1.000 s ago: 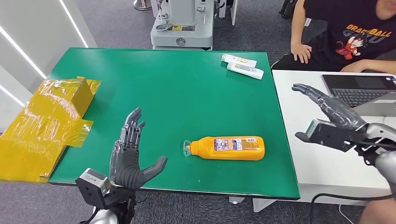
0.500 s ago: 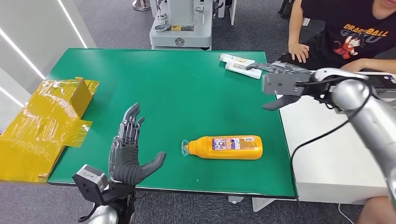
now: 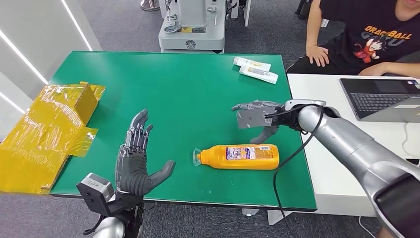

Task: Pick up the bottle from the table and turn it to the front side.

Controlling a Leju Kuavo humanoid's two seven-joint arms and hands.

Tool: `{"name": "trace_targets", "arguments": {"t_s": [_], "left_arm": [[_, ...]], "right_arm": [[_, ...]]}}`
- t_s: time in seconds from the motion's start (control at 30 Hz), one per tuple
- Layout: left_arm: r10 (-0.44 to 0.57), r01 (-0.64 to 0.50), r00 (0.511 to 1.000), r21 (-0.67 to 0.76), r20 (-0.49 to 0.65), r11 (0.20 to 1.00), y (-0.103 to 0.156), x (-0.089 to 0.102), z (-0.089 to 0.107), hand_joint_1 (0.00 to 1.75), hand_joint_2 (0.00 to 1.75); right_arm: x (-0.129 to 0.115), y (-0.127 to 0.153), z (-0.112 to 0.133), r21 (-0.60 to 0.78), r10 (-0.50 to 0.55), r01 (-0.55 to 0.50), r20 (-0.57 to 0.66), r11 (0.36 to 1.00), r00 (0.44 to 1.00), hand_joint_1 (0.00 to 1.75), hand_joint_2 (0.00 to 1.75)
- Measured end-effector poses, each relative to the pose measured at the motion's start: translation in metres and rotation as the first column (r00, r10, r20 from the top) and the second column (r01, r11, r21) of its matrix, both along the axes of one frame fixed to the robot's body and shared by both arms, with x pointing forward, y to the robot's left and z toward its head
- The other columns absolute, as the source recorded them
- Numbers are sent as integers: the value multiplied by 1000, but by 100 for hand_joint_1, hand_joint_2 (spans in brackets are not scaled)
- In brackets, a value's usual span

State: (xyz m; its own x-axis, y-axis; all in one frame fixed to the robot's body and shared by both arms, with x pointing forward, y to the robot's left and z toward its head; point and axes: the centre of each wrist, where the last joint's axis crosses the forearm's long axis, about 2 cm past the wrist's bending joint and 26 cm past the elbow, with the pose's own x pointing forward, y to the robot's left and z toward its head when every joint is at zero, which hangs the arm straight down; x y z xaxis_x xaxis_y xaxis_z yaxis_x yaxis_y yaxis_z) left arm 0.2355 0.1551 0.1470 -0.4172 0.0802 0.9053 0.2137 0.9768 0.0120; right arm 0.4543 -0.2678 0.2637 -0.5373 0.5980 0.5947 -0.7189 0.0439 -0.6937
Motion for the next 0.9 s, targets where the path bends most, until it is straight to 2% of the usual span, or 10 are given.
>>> {"name": "trace_targets", "arguments": {"t_s": [0.33, 0.9], "left_arm": [[-17, 17, 1000, 4, 4, 1000, 0, 6, 1, 0, 175], [-16, 16, 1000, 0, -14, 1000, 3, 9, -2, 0, 175]], "right_arm": [[-12, -5, -51, -69, -18, 11, -107, 998, 994, 0, 175], [-29, -19, -93, -92, -60, 44, -182, 995, 981, 0, 175]]}}
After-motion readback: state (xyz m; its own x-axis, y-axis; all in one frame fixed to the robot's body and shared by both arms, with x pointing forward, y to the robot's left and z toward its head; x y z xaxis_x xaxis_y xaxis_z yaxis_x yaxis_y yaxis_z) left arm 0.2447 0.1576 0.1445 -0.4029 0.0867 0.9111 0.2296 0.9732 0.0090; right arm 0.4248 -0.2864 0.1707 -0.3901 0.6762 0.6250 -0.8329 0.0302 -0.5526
